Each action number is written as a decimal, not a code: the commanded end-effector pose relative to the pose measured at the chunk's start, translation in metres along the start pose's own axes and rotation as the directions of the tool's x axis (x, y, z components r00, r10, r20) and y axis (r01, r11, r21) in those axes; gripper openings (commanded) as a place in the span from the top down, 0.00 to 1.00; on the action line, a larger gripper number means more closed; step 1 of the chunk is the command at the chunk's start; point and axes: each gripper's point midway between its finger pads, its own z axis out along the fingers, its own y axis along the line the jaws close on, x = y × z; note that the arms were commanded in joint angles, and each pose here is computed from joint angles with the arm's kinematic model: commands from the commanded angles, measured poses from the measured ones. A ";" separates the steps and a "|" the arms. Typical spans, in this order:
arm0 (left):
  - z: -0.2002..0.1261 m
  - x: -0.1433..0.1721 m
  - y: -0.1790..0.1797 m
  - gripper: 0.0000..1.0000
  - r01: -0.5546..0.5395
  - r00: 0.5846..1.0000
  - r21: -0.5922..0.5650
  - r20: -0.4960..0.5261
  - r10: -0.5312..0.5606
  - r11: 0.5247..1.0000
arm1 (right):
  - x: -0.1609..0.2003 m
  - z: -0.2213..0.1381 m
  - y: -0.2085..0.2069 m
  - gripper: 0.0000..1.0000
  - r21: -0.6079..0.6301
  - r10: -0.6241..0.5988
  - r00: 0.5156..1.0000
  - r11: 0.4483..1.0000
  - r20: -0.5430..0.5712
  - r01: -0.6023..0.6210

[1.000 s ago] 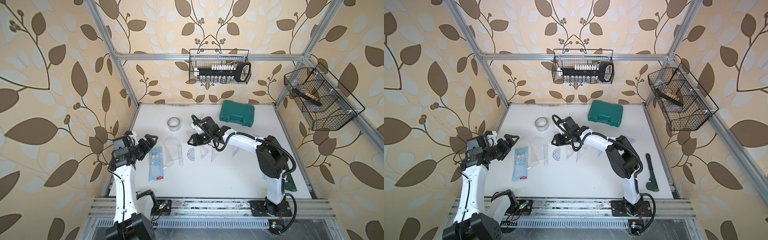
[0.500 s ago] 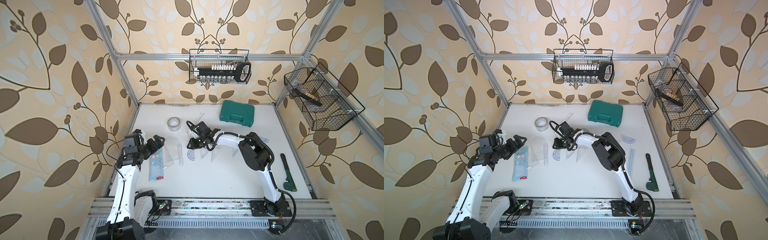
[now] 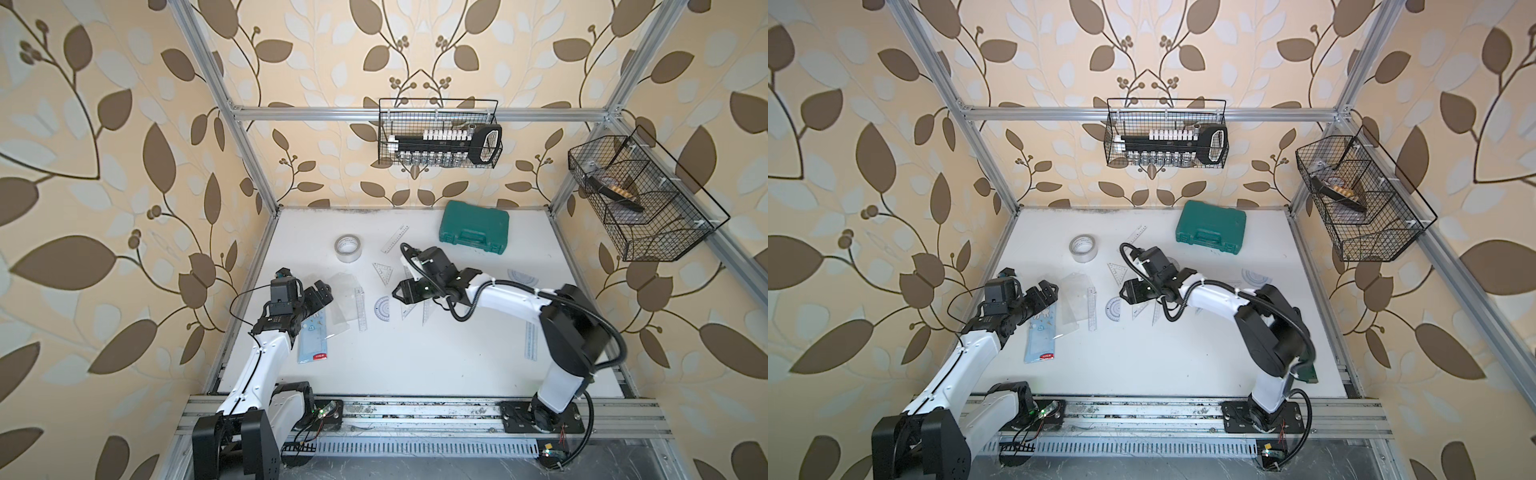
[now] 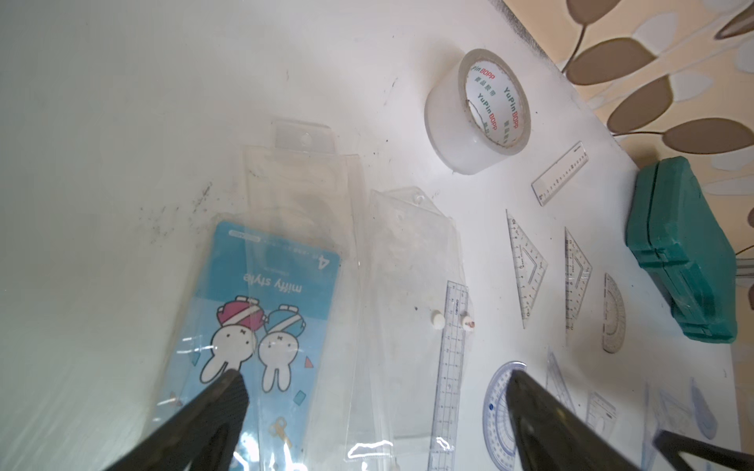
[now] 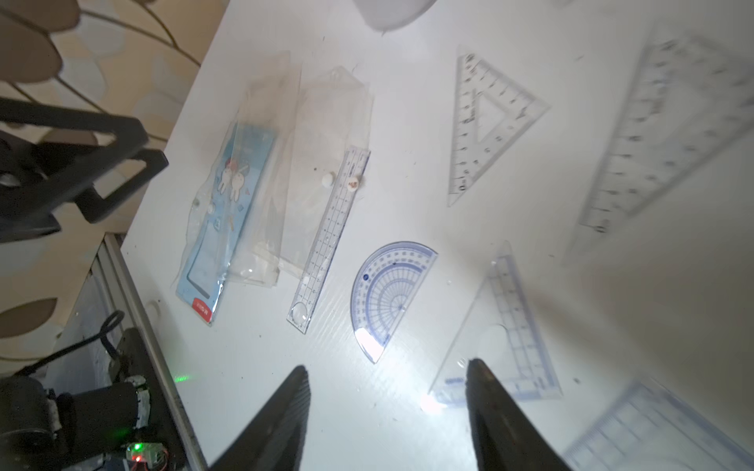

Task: Open the ruler set and take out the ruler
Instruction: Reset both arms

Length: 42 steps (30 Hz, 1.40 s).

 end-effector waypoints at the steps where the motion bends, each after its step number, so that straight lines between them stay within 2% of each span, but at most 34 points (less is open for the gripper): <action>1: -0.001 -0.041 -0.006 0.01 -0.140 0.972 -0.018 0.188 0.141 0.990 | -0.017 -0.047 -0.058 0.22 0.222 -0.048 0.988 0.975 0.147 0.015; 3: 0.003 -0.044 -0.006 0.01 -0.193 0.955 -0.021 0.226 0.193 0.981 | -0.019 -0.080 -0.098 0.01 0.339 -0.035 0.975 0.940 0.221 -0.043; 6: 0.012 -0.042 -0.007 0.01 -0.266 0.933 -0.012 0.249 0.260 0.964 | -0.016 -0.125 -0.156 0.01 0.480 -0.014 0.953 0.866 0.303 -0.140; 8: 0.020 -0.039 -0.007 0.01 -0.306 0.919 -0.002 0.259 0.296 0.952 | -0.010 -0.157 -0.191 0.01 0.589 -0.031 0.935 0.784 0.354 -0.197; 11: 0.027 -0.037 -0.011 0.01 -0.344 0.900 0.031 0.295 0.321 0.938 | -0.004 -0.193 -0.226 0.01 0.691 -0.036 0.905 0.658 0.425 -0.298; 14: 0.033 -0.036 -0.014 0.01 -0.385 0.871 0.049 0.348 0.346 0.921 | -0.002 -0.207 -0.246 0.01 0.741 -0.050 0.893 0.579 0.447 -0.339; 17: 0.040 -0.037 -0.021 0.01 -0.414 0.861 0.084 0.358 0.361 0.906 | 0.001 -0.201 -0.264 0.01 0.757 -0.080 0.893 0.567 0.443 -0.325; 21: 0.055 -0.033 -0.017 0.01 -0.423 0.855 0.077 0.364 0.369 0.903 | 0.003 -0.184 -0.279 0.01 0.734 -0.135 0.879 0.614 0.458 -0.289; 23: 0.061 -0.029 -0.016 0.01 -0.433 0.851 0.083 0.366 0.376 0.898 | 0.006 -0.177 -0.283 0.01 0.737 -0.174 0.886 0.634 0.431 -0.234; 25: 0.072 -0.025 -0.012 0.01 -0.424 0.862 0.078 0.342 0.375 0.902 | 0.009 -0.171 -0.284 0.01 0.724 -0.208 0.871 0.656 0.446 -0.214; 26: 0.075 -0.023 -0.009 0.01 -0.416 0.873 0.069 0.311 0.377 0.907 | 0.012 -0.169 -0.286 0.01 0.715 -0.215 0.862 0.666 0.459 -0.214; 28: 0.076 -0.024 -0.014 0.01 -0.431 0.865 0.062 0.312 0.393 0.900 | 0.019 -0.165 -0.295 0.01 0.699 -0.201 0.852 0.674 0.483 -0.238; 32: 0.080 -0.024 -0.013 0.01 -0.429 0.872 0.050 0.286 0.398 0.902 | 0.022 -0.158 -0.308 0.01 0.706 -0.156 0.872 0.659 0.465 -0.258; 39: 0.081 -0.023 -0.015 0.01 -0.441 0.864 0.035 0.286 0.413 0.897 | 0.030 -0.158 -0.307 0.01 0.699 -0.191 0.841 0.663 0.505 -0.269; 42: 0.081 -0.024 -0.016 0.01 -0.440 0.864 0.032 0.287 0.414 0.897 | 0.032 -0.156 -0.306 0.01 0.696 -0.192 0.845 0.669 0.500 -0.260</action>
